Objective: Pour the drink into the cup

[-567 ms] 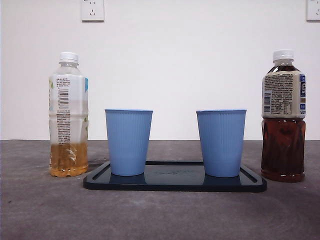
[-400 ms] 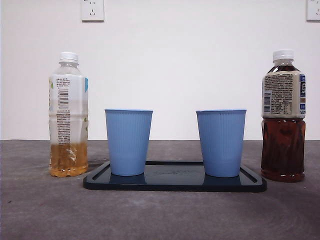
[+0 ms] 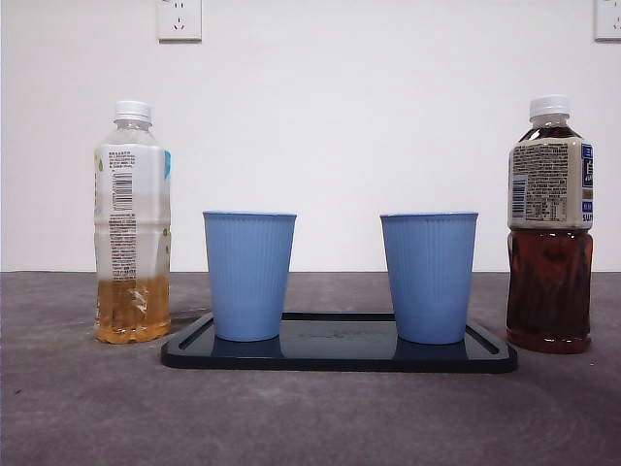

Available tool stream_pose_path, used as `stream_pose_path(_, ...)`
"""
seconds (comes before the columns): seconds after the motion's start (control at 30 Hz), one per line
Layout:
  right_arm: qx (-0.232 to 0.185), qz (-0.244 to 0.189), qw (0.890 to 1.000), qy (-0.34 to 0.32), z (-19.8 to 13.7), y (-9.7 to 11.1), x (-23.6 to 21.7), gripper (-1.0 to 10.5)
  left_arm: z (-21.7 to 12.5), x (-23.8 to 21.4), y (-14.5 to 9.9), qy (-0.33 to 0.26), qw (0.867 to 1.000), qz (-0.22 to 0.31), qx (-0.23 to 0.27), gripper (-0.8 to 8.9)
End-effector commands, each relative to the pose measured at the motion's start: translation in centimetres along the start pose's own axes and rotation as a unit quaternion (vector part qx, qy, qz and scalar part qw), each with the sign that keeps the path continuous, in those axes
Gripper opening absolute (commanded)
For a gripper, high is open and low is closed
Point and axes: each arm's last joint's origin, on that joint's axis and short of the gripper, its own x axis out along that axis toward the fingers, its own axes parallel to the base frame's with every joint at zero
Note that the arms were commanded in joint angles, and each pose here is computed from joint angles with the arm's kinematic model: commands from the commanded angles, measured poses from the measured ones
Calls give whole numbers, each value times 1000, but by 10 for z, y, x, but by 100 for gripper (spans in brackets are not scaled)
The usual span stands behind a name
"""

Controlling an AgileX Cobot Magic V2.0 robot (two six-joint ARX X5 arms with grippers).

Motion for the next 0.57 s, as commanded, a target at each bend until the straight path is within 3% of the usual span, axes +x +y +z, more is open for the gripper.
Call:
stream_pose_path(0.03,4,11,999,-37,22,9,-6,6,25,-10,-13,-39,999,-20,-6,8)
stream_pose_path(0.3,-5,8,998,-55,69,28,-22,6,80,-33,-44,-56,997,-36,32,8)
stream_pose_path(0.57,-28,-1,999,37,102,42,-29,6,108,-38,-62,47,994,-45,86,8)
